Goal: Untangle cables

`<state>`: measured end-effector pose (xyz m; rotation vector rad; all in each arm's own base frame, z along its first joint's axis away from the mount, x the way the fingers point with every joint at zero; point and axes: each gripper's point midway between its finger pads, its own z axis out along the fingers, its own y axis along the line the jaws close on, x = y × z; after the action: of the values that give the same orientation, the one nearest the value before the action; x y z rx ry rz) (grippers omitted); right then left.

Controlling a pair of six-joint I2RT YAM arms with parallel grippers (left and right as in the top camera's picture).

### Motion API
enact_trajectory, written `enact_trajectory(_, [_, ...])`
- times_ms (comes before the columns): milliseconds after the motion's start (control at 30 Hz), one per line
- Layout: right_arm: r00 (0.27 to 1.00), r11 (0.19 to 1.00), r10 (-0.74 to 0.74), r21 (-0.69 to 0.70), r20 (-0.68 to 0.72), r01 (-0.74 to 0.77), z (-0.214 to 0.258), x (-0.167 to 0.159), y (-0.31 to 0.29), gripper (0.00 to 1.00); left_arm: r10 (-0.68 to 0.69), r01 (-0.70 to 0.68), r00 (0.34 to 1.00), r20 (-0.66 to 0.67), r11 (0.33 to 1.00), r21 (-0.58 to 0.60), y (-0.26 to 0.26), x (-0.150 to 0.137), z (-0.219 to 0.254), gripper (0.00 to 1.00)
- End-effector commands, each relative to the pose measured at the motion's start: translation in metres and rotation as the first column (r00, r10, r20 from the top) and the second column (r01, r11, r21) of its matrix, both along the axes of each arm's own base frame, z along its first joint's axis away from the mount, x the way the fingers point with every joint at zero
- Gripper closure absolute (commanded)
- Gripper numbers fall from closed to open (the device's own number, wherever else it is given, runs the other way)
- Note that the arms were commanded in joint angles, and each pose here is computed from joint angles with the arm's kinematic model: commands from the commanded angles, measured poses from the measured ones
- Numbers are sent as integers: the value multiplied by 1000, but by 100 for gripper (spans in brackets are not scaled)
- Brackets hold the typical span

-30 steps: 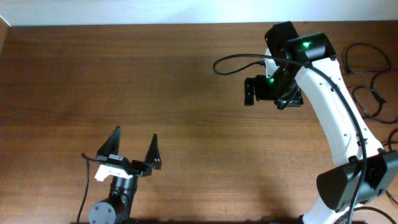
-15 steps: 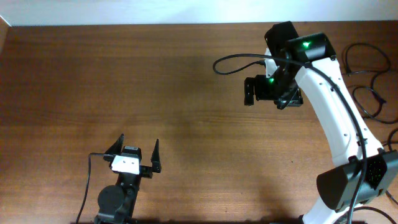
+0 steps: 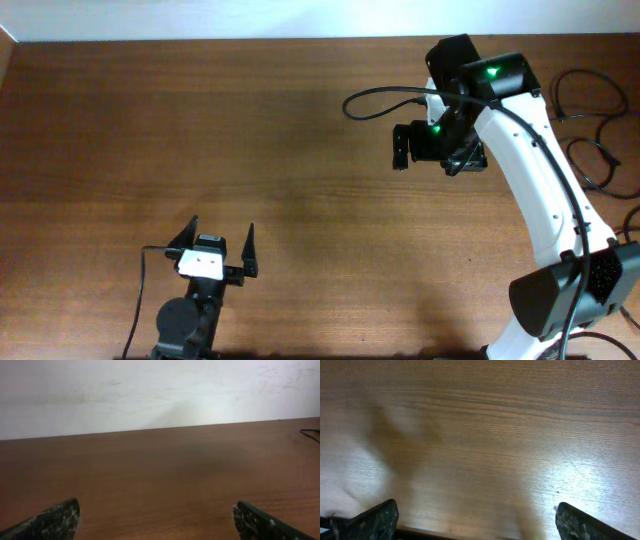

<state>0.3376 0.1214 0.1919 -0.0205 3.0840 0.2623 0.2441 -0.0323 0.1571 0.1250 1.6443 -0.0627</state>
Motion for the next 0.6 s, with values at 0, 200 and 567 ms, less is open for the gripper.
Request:
enact_trajectory(0, [1000,1000,-2,7,15,2,5,0,1,1,58,-58,998,1,998,15,15,1,0,1])
enact_trajectory(200, [1000,1000,-2,7,15,2,5,0,1,1,86,-86,996,1,996,16,22,1,-1,1])
enact_trajectory(567, [1000,1000,-2,7,15,2,5,0,1,1,86,-86,996,1,996,16,22,1,-1,1])
